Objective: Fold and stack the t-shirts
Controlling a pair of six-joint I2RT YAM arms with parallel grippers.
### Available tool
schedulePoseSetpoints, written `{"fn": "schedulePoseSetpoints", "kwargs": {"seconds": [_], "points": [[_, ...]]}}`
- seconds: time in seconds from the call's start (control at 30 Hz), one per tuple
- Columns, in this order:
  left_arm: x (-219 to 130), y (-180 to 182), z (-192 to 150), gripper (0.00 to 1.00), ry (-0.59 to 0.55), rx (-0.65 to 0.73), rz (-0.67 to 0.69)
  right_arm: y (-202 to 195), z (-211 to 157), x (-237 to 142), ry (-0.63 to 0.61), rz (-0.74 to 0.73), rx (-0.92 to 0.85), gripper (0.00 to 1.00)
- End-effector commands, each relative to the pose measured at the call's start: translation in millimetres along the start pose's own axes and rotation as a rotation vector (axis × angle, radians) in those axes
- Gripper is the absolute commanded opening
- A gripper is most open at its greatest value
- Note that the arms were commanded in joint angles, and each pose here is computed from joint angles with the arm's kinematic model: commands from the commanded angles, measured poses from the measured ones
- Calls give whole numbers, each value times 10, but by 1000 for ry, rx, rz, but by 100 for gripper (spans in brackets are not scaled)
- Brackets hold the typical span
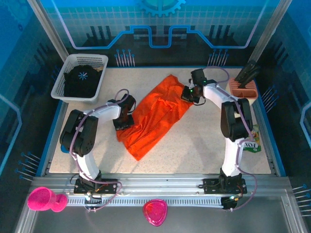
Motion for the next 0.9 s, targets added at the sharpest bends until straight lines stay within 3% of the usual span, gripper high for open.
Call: {"fn": "schedulePoseSetpoints", "kwargs": {"seconds": [0.0,0.27,0.53,0.7,0.87], "points": [[93,231,-234,8,77,-50,52,-93,55,259,50,-64,45,0],[-53,507,-553,10,93,-143,23,-334,215,678,133,-131,61,0],[-208,565,-886,9,85,-197,-52,-444,525,881,159,-64,-29,0],[-384,457,-1051,10,78,-217,-166,-440,804,850,97,14,-113,0],[-668,382,-1048,15,38,-205,-259,-317,1023,554,6,123,-176,0]]}}
Point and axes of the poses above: each hand's point on the last joint's axis, 136 mm out from that joint toward the fingers, its own x axis out along the fingers, its own y axis along the line the jaws close on, z = x × y, the point moved 7 cm from there along -x, back along the fingers, and after that the axes turned 13 degrees about -x, right-handed, at the moved point
